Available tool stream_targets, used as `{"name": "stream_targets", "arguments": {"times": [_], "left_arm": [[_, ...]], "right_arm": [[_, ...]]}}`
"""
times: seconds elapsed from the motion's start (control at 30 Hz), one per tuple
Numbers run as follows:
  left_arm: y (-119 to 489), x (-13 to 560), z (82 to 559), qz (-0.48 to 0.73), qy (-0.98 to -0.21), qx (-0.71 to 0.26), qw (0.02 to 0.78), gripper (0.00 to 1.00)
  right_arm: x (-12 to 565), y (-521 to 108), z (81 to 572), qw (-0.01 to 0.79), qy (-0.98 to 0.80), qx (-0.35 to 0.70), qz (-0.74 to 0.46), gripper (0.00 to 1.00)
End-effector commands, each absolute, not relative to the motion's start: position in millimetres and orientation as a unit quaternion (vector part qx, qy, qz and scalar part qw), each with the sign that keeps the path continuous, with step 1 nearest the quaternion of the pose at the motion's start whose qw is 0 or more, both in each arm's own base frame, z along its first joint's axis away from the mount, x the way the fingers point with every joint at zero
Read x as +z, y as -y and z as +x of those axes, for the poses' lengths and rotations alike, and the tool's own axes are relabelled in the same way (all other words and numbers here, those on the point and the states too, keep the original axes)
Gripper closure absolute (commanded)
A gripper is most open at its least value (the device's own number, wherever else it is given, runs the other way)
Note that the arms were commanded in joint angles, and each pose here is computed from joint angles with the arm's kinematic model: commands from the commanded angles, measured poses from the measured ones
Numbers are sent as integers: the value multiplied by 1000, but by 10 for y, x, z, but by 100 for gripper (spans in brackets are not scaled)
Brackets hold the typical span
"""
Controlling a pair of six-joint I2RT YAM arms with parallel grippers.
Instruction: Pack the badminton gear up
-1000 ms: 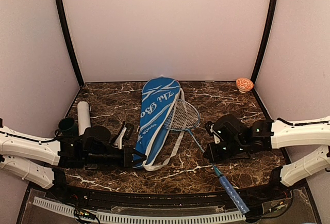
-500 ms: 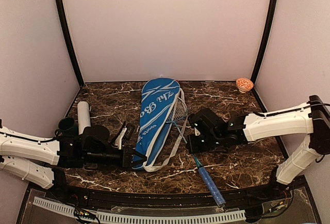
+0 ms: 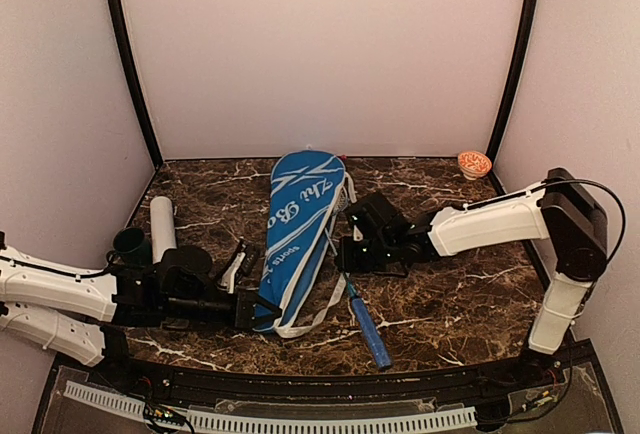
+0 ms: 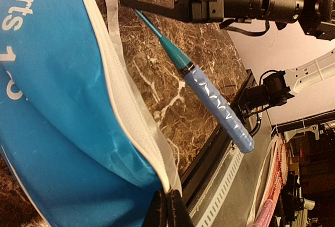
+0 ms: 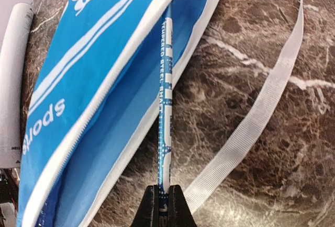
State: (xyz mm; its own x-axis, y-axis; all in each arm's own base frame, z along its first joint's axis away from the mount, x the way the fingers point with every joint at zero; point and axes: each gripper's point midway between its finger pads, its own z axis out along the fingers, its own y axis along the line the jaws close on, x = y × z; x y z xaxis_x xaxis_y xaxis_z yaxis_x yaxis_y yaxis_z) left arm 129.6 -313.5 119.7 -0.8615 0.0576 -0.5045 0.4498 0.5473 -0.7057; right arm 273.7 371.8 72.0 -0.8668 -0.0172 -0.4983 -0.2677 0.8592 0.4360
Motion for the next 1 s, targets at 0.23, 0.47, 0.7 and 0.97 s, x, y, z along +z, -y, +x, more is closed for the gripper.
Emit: {"name": "stream_targets", "arguments": {"times": [0.23,0.47,0.7,0.97], "left_arm": [[3128,1079,1230,158,-849,-465,196,100],[3093,936,1226,159,-861,-448,183,100],[3387,867,1031,226,-844,-471,123,100],[3534,828,843,268,-830,-482,81,100]], "right_arm": [[1295,-4340,3244,327,-873,357,-60,100],[1052,-4417,3178,299,-879,366,-67,100],[899,-4183,2951,299,-869,392,-45,100],[902,-4101,2563,314,-845,426,-72,100]]}}
